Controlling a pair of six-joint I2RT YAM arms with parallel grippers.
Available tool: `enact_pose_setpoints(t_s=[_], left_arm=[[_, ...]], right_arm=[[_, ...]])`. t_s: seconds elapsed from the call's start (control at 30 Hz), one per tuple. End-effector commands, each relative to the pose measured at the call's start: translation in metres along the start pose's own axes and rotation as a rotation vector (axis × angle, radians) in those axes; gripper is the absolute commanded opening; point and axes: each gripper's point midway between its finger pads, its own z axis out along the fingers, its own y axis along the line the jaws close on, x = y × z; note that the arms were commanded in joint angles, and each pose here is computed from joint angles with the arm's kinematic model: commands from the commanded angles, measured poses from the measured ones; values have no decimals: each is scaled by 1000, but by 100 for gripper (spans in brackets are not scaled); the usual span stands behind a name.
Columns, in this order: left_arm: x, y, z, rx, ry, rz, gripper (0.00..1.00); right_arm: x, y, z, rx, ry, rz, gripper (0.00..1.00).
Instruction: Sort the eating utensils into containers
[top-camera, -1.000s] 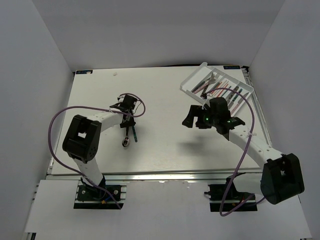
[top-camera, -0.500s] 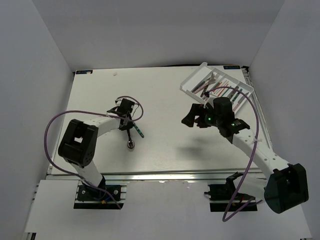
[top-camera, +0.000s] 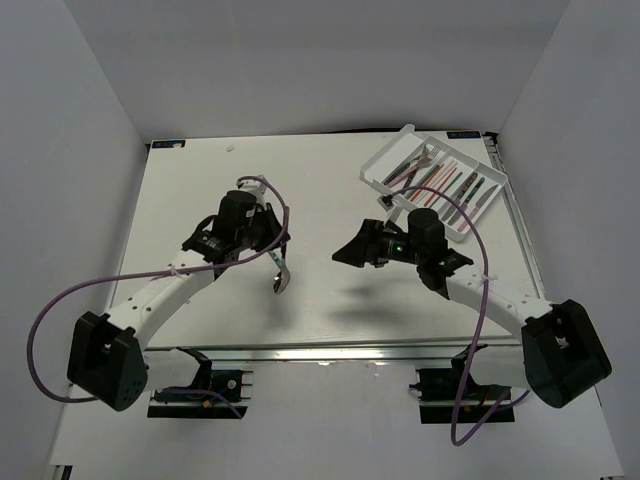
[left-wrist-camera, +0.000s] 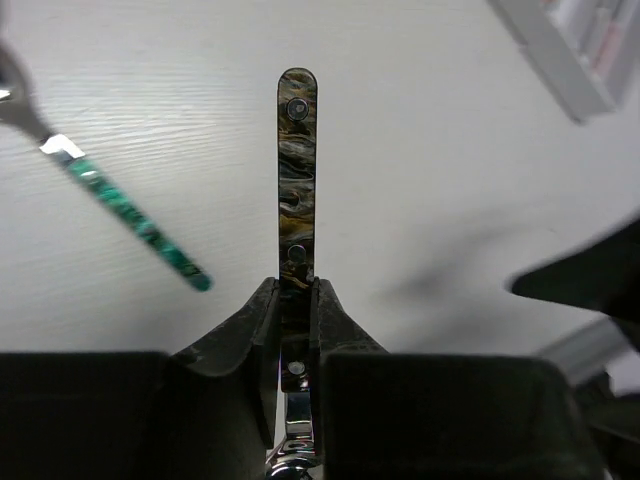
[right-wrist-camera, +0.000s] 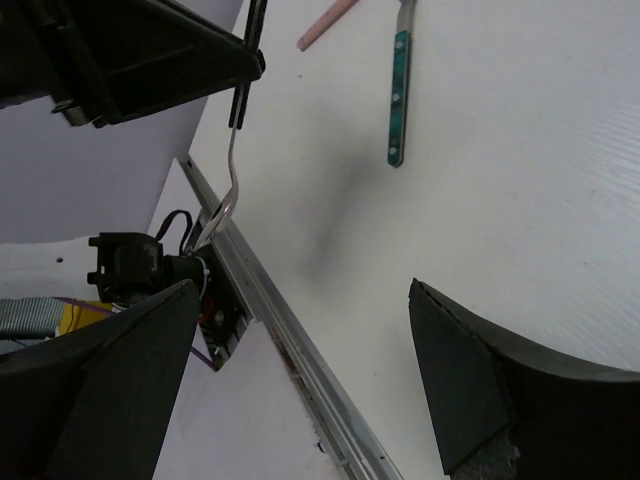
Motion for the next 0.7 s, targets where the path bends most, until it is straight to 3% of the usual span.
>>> enact_pose_setpoints(t_s=[0.0,0.2,0.47,0.67], left_arm=[[3,-49,-18,246,18,25,0],[4,-71,-28,356,12,29,0],[5,-84,-31,408,10,52,0],[7,-88,-29,430,16,66,0]], right_arm=[[-36,33,10,-86,-119,-16,89],[-73,36,22,25,-267,44,88],[-81,37,62,92,-227,70,76],[-67,40,93,97,-148,76,60]])
